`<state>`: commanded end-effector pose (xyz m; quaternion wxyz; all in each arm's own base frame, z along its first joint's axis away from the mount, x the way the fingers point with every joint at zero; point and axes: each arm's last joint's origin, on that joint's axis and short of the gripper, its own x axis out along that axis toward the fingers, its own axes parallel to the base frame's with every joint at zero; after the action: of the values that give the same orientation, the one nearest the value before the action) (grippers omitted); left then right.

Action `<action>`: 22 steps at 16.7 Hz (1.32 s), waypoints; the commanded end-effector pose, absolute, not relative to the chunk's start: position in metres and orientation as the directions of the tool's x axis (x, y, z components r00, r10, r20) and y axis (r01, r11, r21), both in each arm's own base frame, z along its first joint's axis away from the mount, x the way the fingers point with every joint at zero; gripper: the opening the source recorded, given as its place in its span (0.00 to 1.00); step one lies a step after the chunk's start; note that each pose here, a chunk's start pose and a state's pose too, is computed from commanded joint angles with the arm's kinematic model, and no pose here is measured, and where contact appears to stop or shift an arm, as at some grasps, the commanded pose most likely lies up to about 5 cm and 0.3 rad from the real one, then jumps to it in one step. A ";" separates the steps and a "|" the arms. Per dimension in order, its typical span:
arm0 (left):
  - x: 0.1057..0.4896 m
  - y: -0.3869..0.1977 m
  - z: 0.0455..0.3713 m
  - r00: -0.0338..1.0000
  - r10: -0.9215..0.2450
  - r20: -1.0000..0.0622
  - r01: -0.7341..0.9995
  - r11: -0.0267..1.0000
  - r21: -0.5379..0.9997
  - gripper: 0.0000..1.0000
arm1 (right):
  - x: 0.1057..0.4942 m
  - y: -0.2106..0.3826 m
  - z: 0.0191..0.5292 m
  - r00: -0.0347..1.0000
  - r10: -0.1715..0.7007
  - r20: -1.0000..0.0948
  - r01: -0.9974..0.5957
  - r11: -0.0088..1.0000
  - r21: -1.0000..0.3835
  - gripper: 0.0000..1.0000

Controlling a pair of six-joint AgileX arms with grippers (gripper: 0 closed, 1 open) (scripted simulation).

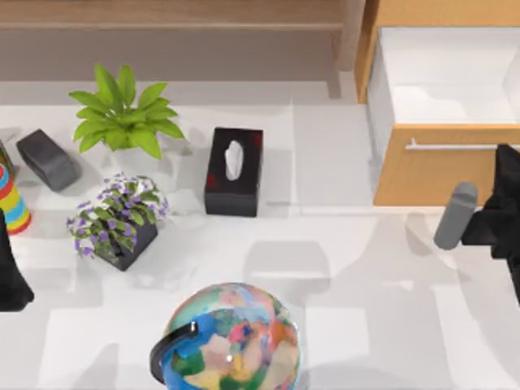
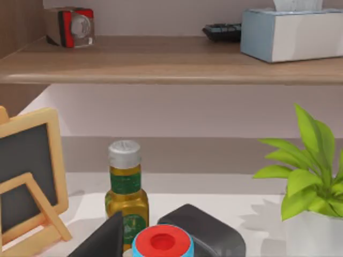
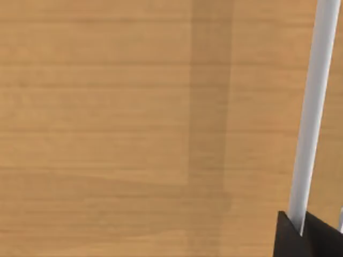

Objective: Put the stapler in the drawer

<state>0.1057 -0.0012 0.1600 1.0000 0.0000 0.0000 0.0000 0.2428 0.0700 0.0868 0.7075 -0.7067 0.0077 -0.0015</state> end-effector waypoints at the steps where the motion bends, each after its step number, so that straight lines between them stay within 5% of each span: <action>1: 0.106 -0.001 0.160 1.000 0.000 0.000 0.000 1.000 0.000 1.00 | 0.243 0.070 0.087 1.000 -0.013 -0.009 -0.009 0.001 -1.000 0.00; 2: 0.106 -0.001 0.160 1.000 0.000 0.000 0.000 1.000 0.000 1.00 | 0.243 0.070 0.087 1.000 -0.013 -0.009 -0.009 0.001 -1.000 0.00; 15: 0.106 -0.001 0.160 1.000 0.000 0.000 0.000 1.000 0.000 1.00 | 0.243 0.070 0.087 1.000 -0.013 -0.009 -0.009 0.001 -1.000 0.98; 22: 0.106 -0.001 0.160 1.000 0.000 0.000 0.000 1.000 0.000 1.00 | 0.243 0.070 0.087 1.000 -0.013 -0.009 -0.009 0.001 -1.000 1.00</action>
<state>0.1057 -0.0012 0.1600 1.0000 0.0000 0.0000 0.0000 0.2428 0.0700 0.0868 0.7075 -0.7067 0.0077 -0.0015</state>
